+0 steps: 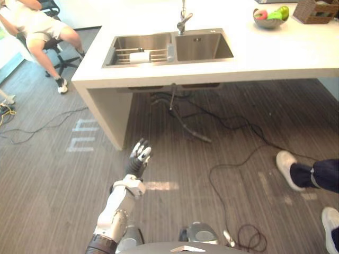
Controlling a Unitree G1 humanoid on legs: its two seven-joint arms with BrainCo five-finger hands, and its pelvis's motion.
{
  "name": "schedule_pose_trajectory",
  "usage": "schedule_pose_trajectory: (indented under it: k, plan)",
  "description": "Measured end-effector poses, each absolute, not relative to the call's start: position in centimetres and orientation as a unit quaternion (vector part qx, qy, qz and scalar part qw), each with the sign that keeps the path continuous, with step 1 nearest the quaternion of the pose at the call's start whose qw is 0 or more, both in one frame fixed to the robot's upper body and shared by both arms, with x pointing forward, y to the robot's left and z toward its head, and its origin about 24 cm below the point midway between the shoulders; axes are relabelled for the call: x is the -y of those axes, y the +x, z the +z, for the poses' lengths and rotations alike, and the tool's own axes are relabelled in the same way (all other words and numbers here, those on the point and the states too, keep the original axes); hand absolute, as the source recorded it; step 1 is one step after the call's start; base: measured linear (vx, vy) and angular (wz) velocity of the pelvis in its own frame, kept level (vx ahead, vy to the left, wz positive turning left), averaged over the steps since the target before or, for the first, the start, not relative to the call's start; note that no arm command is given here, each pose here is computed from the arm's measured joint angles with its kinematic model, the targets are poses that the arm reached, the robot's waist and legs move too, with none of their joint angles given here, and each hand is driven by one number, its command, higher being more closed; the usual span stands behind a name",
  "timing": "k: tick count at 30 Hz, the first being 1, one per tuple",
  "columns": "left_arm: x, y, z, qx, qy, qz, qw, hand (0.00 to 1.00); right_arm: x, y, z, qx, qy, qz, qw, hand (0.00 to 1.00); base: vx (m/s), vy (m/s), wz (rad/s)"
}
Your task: Walk over to the sink, pick up the cup, carry it to the dishwasher, place the cup inside the dishwasher, then close the dishwasher door
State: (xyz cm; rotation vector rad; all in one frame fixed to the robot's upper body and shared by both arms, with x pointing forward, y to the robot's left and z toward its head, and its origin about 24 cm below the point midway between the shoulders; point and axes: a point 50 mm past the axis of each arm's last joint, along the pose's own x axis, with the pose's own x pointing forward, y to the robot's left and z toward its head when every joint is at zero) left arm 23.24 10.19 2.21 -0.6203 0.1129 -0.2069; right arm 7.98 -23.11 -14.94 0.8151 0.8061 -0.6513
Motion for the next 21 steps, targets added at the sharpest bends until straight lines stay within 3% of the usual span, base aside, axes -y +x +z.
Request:
schedule_pose_trajectory:
  k: [5,8,10,12,14,21]
  plan:
    - [-10.3,23.2,5.2,0.029,-0.313,-0.100,0.944,0.00,23.2,11.6,-13.9,-0.347,0.378,-0.269,0.815,0.00,0.42,0.110,-0.38]
    - [-10.7,23.4,6.4,0.069,-0.309,-0.081,0.945,0.00,23.0,9.8,-14.9,-0.403,0.370,-0.274,0.791,0.00,0.51,0.325,-0.55]
    - [-11.2,23.9,7.2,0.087,-0.305,-0.071,0.946,0.00,22.2,7.7,-15.9,-0.446,0.370,-0.292,0.761,0.00,0.39,0.207,-0.29]
    - [-10.8,25.1,9.2,0.121,-0.308,-0.076,0.940,0.00,22.4,3.9,-16.7,-0.482,0.381,-0.342,0.711,0.00,0.45,0.247,0.16]
    - [-10.8,25.5,11.3,0.159,-0.309,-0.091,0.933,0.00,21.5,1.8,-17.1,-0.508,0.381,-0.349,0.689,0.00,0.44,0.255,0.22]
    - [-12.4,25.5,13.6,0.207,-0.304,-0.054,0.928,0.00,20.0,2.8,-17.2,-0.492,0.389,-0.341,0.700,0.00,0.34,0.047,-0.03]
